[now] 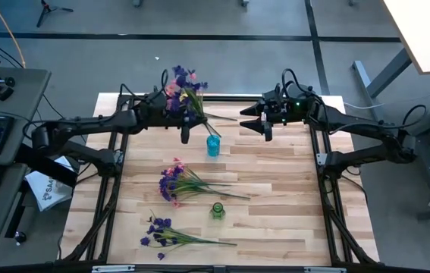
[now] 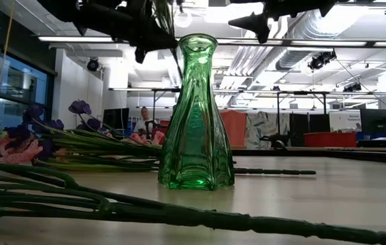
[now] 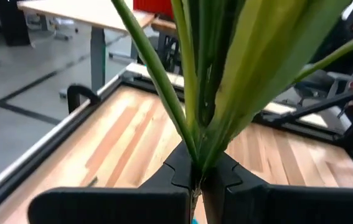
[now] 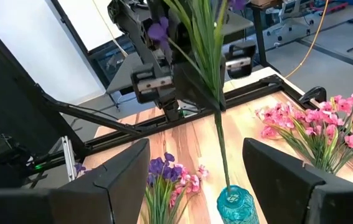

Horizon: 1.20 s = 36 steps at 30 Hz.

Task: Sort flowers into vase by color
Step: Put the top violet flowers into the blue crystal vase

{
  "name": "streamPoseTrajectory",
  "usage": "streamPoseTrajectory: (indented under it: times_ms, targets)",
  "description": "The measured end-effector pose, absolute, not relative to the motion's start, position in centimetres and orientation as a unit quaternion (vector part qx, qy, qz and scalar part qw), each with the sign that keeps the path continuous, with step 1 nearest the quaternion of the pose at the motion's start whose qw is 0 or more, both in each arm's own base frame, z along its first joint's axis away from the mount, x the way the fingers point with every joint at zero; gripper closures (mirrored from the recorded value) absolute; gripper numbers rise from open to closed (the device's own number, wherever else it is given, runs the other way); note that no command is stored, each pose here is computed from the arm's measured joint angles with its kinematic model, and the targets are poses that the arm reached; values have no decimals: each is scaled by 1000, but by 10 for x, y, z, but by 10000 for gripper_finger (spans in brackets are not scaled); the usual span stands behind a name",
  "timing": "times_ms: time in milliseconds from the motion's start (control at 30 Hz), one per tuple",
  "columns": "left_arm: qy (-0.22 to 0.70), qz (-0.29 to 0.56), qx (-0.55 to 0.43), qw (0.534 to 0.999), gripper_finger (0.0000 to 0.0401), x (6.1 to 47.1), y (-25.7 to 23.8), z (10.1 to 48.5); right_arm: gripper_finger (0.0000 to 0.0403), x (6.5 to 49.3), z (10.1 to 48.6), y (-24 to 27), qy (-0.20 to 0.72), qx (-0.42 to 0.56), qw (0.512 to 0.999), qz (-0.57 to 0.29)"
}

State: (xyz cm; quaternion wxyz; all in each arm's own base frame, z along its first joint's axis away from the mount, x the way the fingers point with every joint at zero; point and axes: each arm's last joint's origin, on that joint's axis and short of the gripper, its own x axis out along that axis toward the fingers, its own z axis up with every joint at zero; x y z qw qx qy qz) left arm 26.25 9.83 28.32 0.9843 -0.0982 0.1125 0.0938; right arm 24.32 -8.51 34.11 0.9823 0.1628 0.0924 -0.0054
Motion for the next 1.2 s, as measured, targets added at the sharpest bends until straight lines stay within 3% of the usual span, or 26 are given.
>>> streamPoseTrajectory:
  times_ms: [333, 800, 967, 1200]
  targets:
    - [136, 94, -110, 980, 392, 266, 97, 275, 151, 243, 341, -85, 92, 163, 982, -6]
    - [193, 60, -172, 964, 226, 266, 86, 271, 151, 243, 341, -85, 92, 163, 982, -6]
    - [239, 54, -157, 957, 200, 266, 82, 283, 151, 243, 341, -85, 92, 163, 982, -6]
    - [322, 65, -176, 928, 192, 258, 80, 293, 151, 243, 341, -85, 92, 162, 982, -6]
